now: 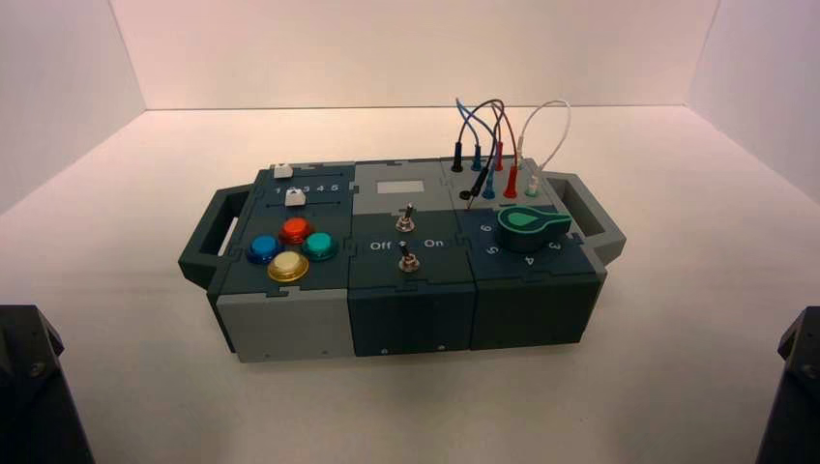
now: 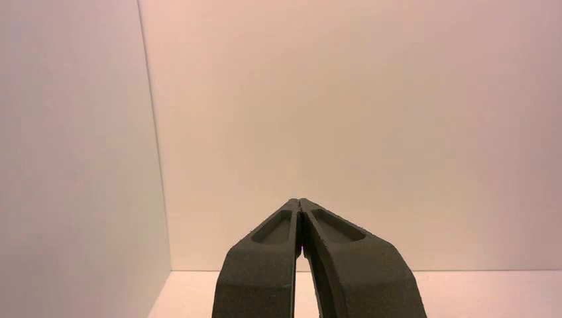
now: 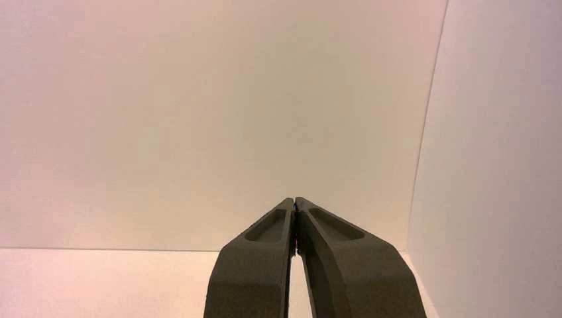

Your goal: Turn the knob to position 6.

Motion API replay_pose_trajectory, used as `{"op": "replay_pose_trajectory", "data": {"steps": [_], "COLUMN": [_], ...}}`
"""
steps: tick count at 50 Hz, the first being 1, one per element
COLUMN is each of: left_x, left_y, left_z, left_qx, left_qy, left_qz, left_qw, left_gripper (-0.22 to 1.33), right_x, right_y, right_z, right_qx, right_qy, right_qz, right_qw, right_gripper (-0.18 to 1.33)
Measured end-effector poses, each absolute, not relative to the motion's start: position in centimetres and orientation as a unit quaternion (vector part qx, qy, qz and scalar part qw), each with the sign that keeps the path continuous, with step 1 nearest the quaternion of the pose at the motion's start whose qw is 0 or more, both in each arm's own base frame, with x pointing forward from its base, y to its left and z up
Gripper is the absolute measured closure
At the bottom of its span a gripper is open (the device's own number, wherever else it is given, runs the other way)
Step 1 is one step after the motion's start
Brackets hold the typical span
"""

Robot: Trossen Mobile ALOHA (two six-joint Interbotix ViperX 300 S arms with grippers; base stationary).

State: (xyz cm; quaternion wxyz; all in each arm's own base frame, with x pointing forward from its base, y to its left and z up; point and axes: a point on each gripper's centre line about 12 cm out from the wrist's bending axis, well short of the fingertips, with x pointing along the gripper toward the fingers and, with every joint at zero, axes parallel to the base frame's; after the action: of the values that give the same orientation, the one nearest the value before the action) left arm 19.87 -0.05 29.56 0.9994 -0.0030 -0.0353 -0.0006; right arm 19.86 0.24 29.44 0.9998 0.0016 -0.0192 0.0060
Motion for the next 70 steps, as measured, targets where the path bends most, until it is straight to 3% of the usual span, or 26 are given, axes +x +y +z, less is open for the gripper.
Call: {"op": "replay_pose_trajectory", "data": {"steps": [17, 24, 37, 44, 55, 70], "left_x": [20.0, 20.2, 19.4, 18.6, 16.8, 15.5], "left_y": [-0.1, -0.6, -5.3, -7.1, -11.1, -15.2], "left_z": [29.3, 28.8, 27.4, 26.8, 23.2, 20.2], "left_qx": [-0.003, -0.003, 0.014, 0.028, 0.074, 0.125], "left_qy": [-0.027, 0.007, 0.129, 0.166, 0.287, 0.354], "left_qz": [-0.001, -0.014, -0.132, -0.18, -0.275, -0.348], "left_qw": [1.0, 1.0, 0.983, 0.969, 0.915, 0.859], "left_gripper": [1.26, 1.26, 1.27, 1.27, 1.26, 1.27], "right_x": [20.1, 20.4, 21.5, 21.8, 22.6, 22.7], "right_y": [0.3, 0.7, 2.7, 2.7, 3.6, 7.5], "right_z": [29.1, 28.2, 26.3, 25.5, 24.1, 22.1], "right_qx": [0.002, 0.002, -0.007, -0.009, -0.011, -0.041], "right_qy": [-0.01, 0.031, 0.141, 0.174, 0.256, 0.354], "right_qz": [0.008, 0.018, 0.062, 0.061, 0.074, 0.146], "right_qw": [1.0, 0.999, 0.988, 0.983, 0.964, 0.923], "right_gripper": [1.29, 1.29, 1.3, 1.3, 1.3, 1.3]}}
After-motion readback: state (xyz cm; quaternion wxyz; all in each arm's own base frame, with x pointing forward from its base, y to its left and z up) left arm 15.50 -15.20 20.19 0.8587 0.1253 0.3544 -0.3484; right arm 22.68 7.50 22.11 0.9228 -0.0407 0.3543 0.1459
